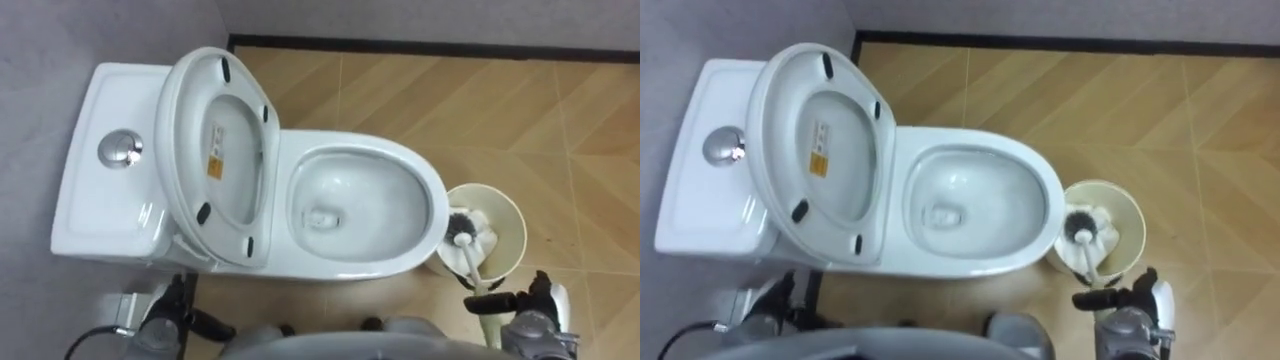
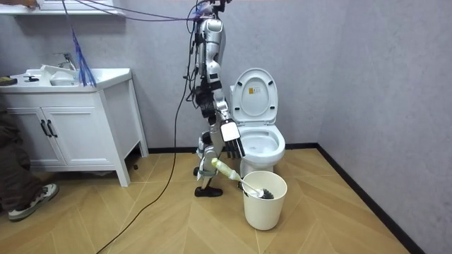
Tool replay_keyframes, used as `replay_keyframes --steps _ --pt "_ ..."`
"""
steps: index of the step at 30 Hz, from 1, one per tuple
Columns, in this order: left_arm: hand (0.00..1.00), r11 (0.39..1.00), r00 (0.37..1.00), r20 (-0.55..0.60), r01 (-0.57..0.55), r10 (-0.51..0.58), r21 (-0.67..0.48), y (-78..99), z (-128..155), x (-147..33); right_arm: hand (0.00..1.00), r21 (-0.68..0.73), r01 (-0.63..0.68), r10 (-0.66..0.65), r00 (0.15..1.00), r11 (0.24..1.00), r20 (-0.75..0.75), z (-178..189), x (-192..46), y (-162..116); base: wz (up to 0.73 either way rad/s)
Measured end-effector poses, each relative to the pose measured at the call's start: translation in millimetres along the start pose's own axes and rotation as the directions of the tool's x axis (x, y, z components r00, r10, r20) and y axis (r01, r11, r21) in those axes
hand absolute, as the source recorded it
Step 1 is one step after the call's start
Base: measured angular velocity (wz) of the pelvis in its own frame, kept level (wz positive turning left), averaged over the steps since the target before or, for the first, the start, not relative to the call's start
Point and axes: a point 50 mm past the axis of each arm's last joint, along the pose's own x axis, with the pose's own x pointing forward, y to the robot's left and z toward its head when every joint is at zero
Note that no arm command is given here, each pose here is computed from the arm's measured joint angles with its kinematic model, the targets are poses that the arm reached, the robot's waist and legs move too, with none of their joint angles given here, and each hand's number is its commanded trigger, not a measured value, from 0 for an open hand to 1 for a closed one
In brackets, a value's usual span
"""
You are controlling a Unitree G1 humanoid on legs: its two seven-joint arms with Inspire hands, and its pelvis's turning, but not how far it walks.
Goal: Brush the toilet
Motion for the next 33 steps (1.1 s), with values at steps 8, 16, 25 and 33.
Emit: replay_keyframes --steps 8,16,25,33 --pt "0.0 1.0 0.992 0.121 -0.02 0.02 0.001 4.9 58.9 10.8 0.0 0.041 0.02 -0.021 1.0 0.999 0.022 38.0 10.6 -6.2 0.04" --pt "0.0 0.997 0.948 0.317 0.01 0.017 -0.083 9.0 132.4 7.3 0.0 0.044 0.05 -0.056 0.987 0.998 0.147 94.2 17.8 -22.1 0.09" --pt "0.0 0.994 0.901 0.433 0.053 -0.005 -0.099 5.1 161.8 -3.2 0.0 0.049 0.097 -0.104 0.979 0.994 0.173 108.7 21.8 -39.8 0.07" --pt "0.0 0.996 0.86 0.511 0.062 -0.023 -0.059 2.5 178.9 -11.2 0.0 0.022 0.123 -0.124 0.962 0.992 0.243 132.6 21.7 -49.7 0.03"
